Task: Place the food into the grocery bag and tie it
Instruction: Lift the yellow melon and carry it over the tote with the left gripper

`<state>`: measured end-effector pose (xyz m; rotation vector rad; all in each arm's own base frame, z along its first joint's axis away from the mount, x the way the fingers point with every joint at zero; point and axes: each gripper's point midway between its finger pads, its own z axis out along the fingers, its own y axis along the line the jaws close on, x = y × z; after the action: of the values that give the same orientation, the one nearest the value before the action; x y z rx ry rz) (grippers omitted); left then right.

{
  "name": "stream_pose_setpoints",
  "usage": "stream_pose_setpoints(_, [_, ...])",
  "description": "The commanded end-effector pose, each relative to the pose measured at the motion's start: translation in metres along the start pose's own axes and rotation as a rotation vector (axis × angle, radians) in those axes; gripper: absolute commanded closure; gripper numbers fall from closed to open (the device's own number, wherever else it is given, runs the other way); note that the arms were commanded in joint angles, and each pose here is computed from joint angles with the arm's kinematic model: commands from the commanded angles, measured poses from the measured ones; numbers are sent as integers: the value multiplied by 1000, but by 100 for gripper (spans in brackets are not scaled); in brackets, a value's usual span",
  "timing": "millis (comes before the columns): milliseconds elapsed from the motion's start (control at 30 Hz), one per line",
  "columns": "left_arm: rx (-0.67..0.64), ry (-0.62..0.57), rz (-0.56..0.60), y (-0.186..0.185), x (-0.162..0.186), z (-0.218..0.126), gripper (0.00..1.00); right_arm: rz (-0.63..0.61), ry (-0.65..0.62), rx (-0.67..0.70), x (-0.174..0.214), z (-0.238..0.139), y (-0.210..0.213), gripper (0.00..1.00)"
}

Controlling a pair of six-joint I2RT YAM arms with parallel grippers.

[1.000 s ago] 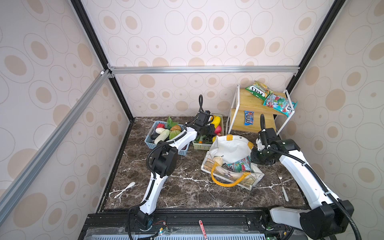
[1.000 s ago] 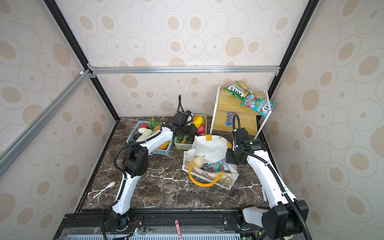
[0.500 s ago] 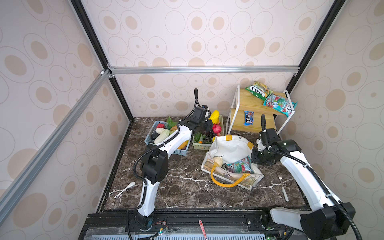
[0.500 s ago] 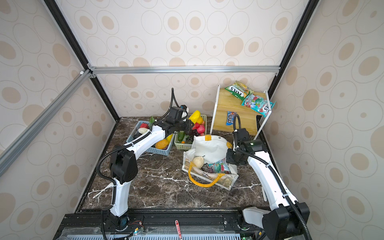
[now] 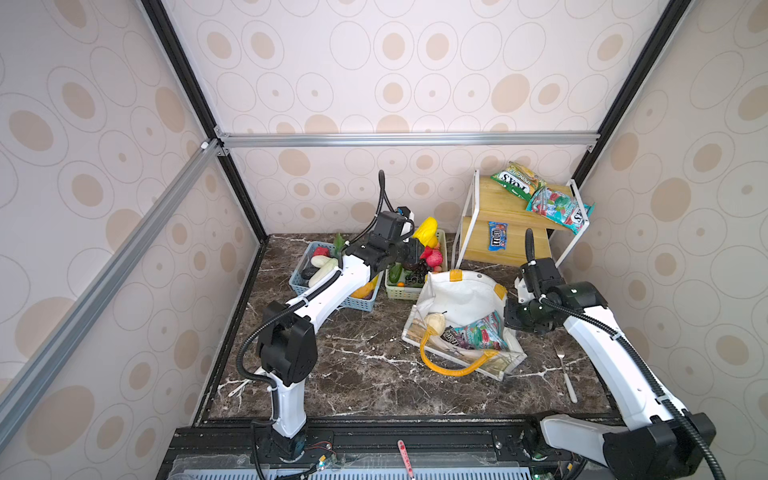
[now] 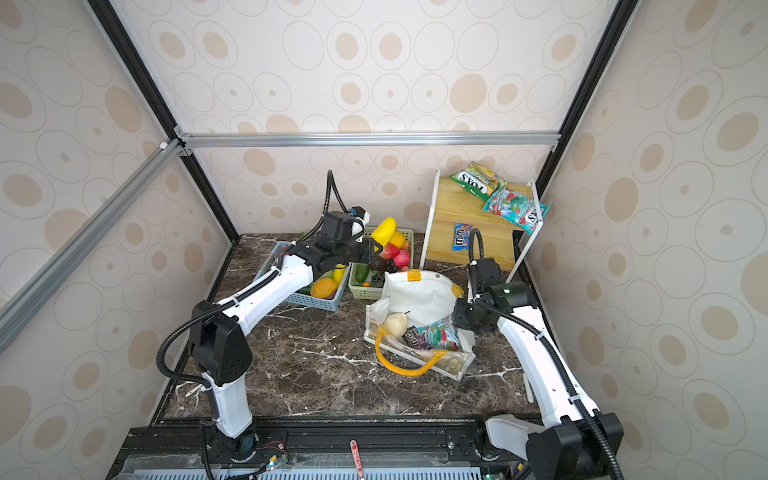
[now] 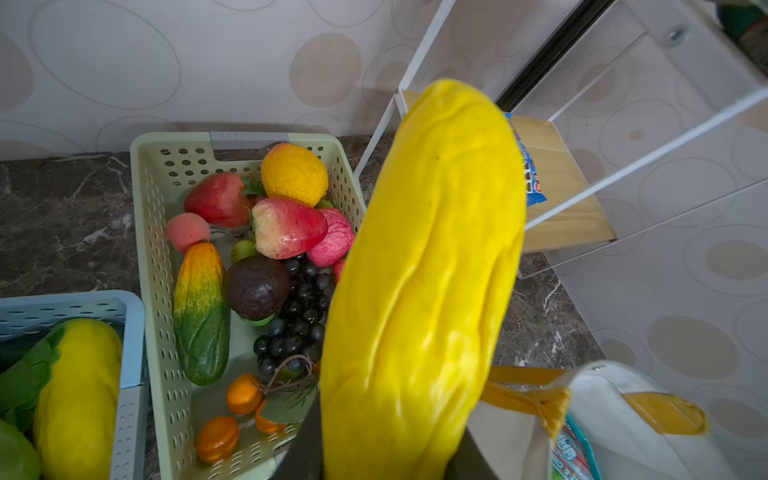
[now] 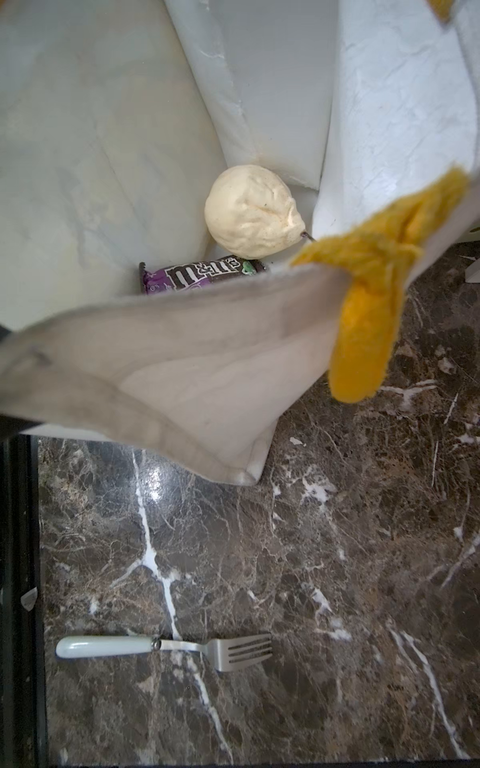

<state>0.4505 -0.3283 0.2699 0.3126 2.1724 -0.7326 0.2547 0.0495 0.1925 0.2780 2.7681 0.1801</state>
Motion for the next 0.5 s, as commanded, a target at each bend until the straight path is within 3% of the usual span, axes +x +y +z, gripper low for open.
stream_pose_setpoints(0, [52,-23,34,-25,-7,-25,68,0,26,6,10,-6,-3,91])
stream_pose_setpoints(467, [141,-3,121,-82,19,-54,68,34,-8,20,7,-13,-6,91])
